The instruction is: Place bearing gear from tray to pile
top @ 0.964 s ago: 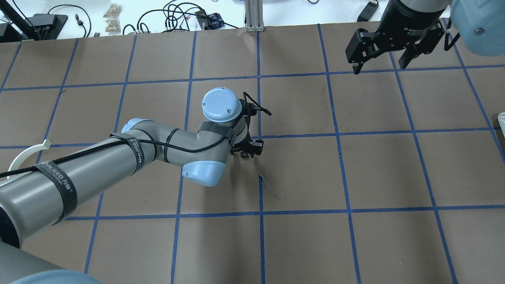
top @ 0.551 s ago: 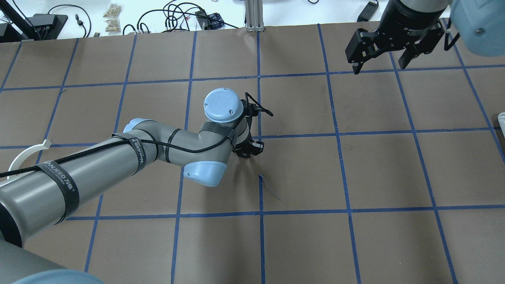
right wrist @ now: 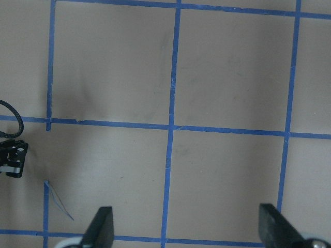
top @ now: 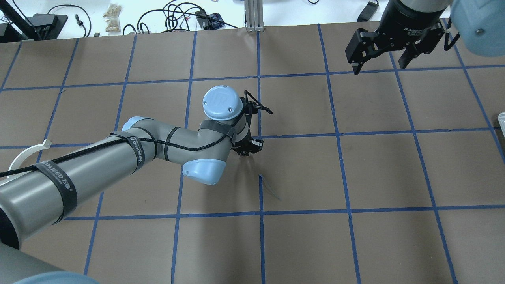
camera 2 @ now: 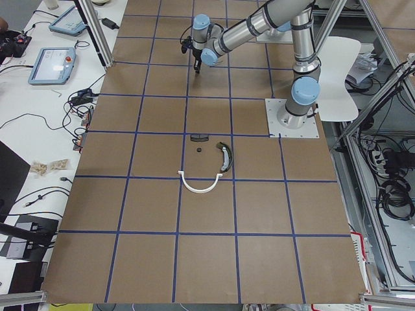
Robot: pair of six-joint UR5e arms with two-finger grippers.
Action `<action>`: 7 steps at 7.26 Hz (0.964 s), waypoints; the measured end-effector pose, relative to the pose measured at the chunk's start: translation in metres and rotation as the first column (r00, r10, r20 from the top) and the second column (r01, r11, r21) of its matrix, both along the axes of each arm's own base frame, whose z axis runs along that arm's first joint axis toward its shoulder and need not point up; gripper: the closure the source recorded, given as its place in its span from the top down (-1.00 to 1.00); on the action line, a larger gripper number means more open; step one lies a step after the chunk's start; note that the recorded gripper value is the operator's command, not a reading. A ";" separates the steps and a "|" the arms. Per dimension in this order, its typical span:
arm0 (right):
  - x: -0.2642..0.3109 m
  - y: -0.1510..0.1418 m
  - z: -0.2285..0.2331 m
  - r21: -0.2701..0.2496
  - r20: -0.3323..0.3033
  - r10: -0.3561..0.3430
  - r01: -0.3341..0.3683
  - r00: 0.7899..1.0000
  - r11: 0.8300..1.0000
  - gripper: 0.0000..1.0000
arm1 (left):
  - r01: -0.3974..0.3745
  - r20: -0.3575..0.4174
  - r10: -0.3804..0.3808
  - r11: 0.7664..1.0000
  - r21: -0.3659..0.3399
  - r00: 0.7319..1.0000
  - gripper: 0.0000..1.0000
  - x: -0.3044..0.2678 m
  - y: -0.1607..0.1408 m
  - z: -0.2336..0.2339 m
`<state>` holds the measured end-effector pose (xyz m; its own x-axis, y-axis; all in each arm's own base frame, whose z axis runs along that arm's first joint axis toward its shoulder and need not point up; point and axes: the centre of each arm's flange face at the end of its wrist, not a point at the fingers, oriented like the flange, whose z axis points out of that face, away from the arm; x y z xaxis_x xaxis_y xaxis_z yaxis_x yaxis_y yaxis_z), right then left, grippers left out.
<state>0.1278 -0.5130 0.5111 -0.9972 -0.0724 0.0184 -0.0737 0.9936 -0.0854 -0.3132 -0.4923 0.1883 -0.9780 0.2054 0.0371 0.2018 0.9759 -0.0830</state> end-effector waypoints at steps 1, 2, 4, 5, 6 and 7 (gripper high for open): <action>0.000 0.000 0.000 0.000 0.000 0.000 0.000 1.000 1.000 1.00 | -0.013 0.011 0.013 1.000 0.017 1.000 -1.00 0.010 -0.016 0.019; 0.000 0.000 0.000 0.001 0.000 0.001 -0.001 1.000 1.000 1.00 | -0.026 0.023 0.025 0.999 0.040 0.999 -1.00 0.033 -0.043 0.043; 0.000 0.000 -0.001 0.002 -0.001 0.001 -0.001 1.000 1.000 1.00 | -0.108 0.032 0.106 0.992 0.069 0.994 -1.00 0.129 -0.104 0.091; 0.000 0.000 0.000 0.002 -0.001 0.001 -0.001 1.000 1.000 1.00 | -0.157 0.033 0.155 0.985 0.075 0.987 -1.00 0.193 -0.123 0.102; 0.000 0.000 0.000 0.001 0.000 0.001 -0.001 1.000 1.000 1.00 | -0.198 0.035 0.196 0.977 0.081 0.980 -1.00 0.261 -0.133 0.104; 0.000 0.000 0.000 0.000 0.000 0.001 -0.001 1.000 1.000 1.00 | -0.230 0.035 0.228 0.969 0.087 0.973 -1.00 0.327 -0.134 0.103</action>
<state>0.1278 -0.5130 0.5110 -0.9971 -0.0735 0.0181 -0.0748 0.9935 -0.0853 0.0137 -0.6261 0.2918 -0.9994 -0.0268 0.0206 -0.0266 0.9996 0.0092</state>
